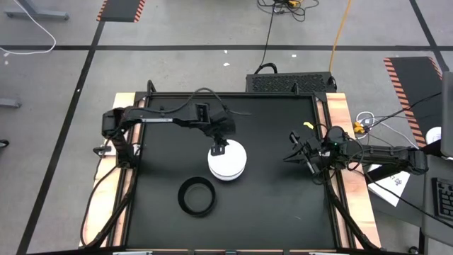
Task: Nest bowls inside each other
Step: Stack the black bowl into the white bowl
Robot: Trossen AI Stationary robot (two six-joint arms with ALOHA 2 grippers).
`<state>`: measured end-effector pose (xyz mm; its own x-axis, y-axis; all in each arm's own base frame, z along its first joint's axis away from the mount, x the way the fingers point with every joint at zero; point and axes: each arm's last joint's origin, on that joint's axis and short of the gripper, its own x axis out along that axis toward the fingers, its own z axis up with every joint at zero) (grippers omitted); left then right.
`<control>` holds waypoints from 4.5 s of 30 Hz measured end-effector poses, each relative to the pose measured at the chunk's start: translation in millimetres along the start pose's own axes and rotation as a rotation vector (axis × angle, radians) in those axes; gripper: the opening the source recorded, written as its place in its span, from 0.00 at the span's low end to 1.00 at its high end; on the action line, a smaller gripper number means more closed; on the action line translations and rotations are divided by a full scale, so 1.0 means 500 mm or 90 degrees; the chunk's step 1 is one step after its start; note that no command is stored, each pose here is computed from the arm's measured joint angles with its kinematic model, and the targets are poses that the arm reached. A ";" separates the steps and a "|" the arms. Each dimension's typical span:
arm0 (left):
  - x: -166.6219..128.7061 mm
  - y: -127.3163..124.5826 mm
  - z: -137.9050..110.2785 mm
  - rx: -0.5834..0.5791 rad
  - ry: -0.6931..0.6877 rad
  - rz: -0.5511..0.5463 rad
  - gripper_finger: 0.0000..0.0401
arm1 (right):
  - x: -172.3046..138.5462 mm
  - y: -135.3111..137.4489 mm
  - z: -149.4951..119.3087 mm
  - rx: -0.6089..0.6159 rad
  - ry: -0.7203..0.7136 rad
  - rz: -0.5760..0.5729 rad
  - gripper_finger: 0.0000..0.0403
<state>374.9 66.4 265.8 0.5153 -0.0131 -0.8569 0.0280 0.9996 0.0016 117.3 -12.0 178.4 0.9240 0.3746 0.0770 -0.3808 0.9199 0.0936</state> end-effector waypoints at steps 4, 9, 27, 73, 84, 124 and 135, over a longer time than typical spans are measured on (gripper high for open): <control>-0.067 -0.008 0.005 0.000 -0.058 -0.009 0.56 | 0.000 0.000 0.000 0.001 0.000 0.000 0.04; -0.158 -0.031 -0.013 0.007 -0.146 0.006 0.57 | 0.000 0.000 0.000 0.004 0.000 0.000 0.04; -0.286 -0.087 -0.285 -0.069 -0.441 0.098 0.57 | 0.000 0.000 0.000 0.010 -0.001 0.001 0.04; -0.091 -0.113 -0.547 -0.158 -0.574 0.037 0.57 | 0.000 -0.001 -0.006 0.027 0.019 -0.002 0.04; -0.085 -0.144 -0.546 -0.079 -0.547 -0.111 0.57 | 0.000 -0.001 -0.007 0.022 0.019 -0.002 0.04; -0.108 -0.278 -0.417 0.018 -0.520 -0.206 0.57 | 0.000 -0.001 -0.006 0.012 0.018 -0.002 0.04; -0.076 -0.283 -0.402 -0.100 -0.374 -0.151 0.57 | 0.003 0.004 -0.007 0.011 0.020 0.013 0.04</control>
<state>179.3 -69.7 194.7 0.8943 -0.2007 -0.4000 0.0957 0.9589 -0.2673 117.8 -9.2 175.2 0.9168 0.3966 0.0480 -0.3995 0.9101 0.1102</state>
